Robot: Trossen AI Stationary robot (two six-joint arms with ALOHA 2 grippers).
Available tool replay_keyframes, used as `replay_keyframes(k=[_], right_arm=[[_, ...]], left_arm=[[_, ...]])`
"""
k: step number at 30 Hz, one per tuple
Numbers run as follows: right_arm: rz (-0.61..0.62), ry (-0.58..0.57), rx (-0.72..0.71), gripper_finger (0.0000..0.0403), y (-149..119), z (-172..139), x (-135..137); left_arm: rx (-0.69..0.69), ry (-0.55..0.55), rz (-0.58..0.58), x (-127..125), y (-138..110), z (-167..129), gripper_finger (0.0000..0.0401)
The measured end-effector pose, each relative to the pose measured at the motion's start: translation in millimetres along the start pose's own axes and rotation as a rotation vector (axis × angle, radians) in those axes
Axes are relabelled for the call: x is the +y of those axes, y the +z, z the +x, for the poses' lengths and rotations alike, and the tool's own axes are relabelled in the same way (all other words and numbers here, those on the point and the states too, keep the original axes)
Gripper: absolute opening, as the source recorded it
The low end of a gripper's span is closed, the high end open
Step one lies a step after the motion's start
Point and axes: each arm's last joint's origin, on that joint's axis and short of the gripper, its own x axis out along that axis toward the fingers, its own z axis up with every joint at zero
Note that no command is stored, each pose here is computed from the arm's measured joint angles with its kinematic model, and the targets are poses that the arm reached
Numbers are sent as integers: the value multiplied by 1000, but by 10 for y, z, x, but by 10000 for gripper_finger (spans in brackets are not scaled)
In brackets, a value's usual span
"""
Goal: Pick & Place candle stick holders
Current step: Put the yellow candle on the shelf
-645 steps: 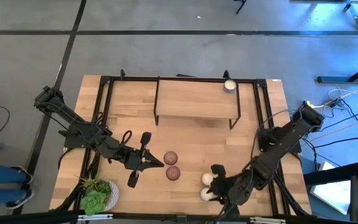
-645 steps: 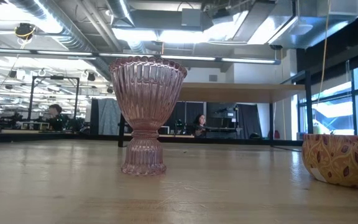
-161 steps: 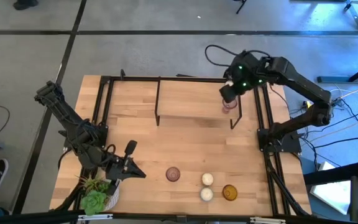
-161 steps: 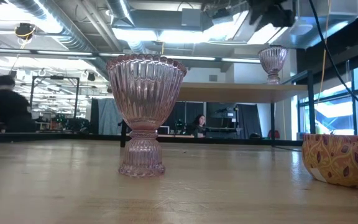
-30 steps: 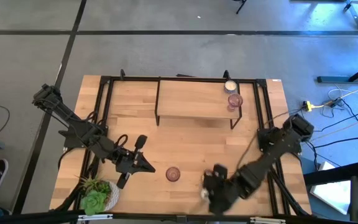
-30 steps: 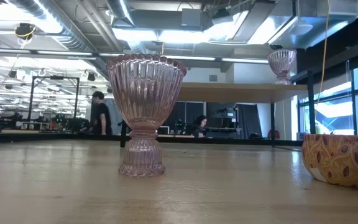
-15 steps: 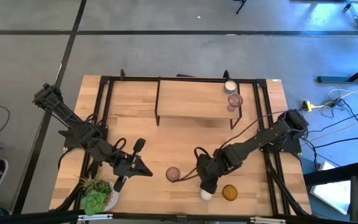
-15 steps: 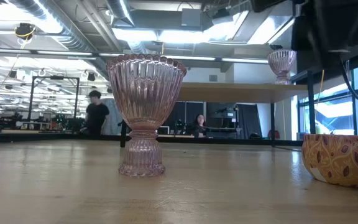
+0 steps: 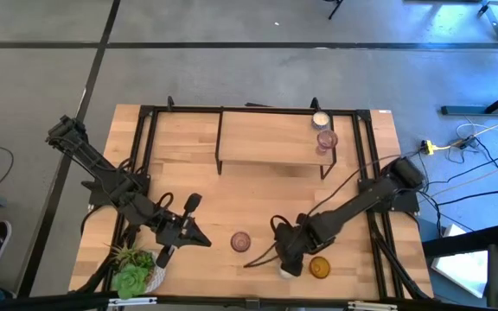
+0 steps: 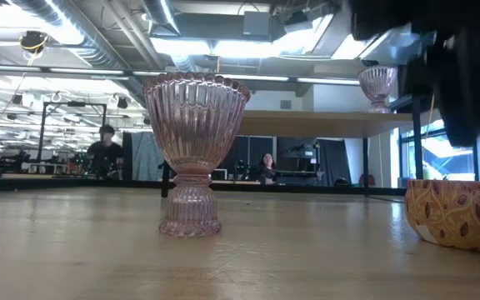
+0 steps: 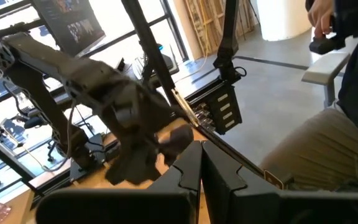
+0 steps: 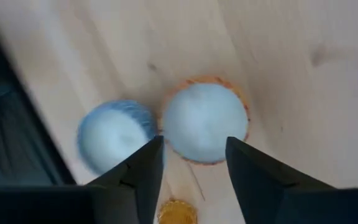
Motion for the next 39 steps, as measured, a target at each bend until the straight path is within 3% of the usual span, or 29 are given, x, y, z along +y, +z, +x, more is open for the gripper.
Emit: replay_keyframes(k=[4,10,16,22,31,39], right_arm=[[129,-10,106,210,69,190,-54],[150,13,114,243,136,275,-55],[110,28,34,246,219,132,55],[63,-32,-47,250,292,-43,101],[191,-128,23,251,230,-118,36],[209,-136,108,251,226,95,57]], left_arm=[[2,-1,1,0,-2,0,4],[4,-2,2,-1,-4,0,4],[4,-2,3,-1,-4,0,4],[4,-2,4,1,-5,1,4],[9,-4,6,-1,-10,1,4],[7,-4,5,-1,-8,1,4]])
